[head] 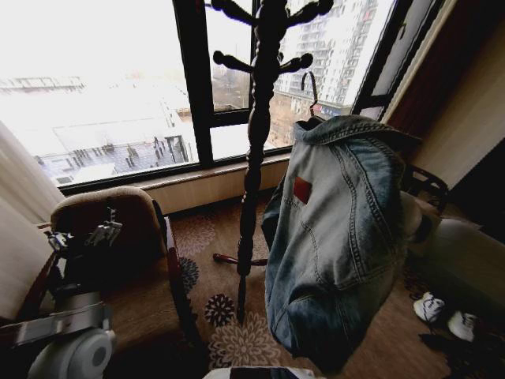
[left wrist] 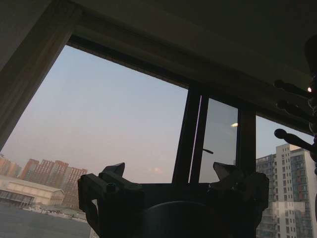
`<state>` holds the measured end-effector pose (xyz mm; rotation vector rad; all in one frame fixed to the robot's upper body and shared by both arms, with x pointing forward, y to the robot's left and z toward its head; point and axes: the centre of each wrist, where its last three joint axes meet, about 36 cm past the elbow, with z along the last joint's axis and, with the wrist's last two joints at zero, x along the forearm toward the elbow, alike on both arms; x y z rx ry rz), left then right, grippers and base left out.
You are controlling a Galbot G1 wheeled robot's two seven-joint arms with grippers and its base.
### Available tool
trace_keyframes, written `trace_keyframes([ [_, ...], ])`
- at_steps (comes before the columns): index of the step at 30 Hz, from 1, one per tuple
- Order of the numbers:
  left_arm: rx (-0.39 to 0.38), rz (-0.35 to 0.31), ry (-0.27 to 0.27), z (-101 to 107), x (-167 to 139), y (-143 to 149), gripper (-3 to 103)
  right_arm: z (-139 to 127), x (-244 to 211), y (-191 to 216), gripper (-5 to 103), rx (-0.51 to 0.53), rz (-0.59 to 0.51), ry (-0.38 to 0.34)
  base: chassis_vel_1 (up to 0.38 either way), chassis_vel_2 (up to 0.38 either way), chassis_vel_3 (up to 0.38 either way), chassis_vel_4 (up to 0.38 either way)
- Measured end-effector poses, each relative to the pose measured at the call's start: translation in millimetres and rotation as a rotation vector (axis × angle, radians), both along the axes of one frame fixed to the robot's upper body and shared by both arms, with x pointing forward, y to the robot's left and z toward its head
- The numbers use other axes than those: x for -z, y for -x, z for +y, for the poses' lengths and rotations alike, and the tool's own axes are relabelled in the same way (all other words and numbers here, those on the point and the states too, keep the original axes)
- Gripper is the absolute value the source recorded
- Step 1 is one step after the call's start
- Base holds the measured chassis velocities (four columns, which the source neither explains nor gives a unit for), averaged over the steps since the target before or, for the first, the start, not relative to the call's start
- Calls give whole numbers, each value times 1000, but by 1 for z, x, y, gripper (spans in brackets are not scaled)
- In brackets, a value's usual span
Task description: Pick up the clothes from the bed and hang them on the clothes hanger.
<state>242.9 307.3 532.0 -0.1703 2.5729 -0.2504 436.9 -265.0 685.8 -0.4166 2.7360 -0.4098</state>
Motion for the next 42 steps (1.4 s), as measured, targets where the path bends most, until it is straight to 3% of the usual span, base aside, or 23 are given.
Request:
trace_keyframes([
  [13,11,0,14,0,5,-7,100,-19,-5,-22,21,-23,-5,73,0,0,0,0],
  [25,12,2,18,0,7,-9,100,-16,-16,-11,21,-56,-85,168,0,0,0,0],
  [42,10,2,12,-2,6,-7,100,-5,-19,10,21,-97,-132,192,0,0,0,0],
])
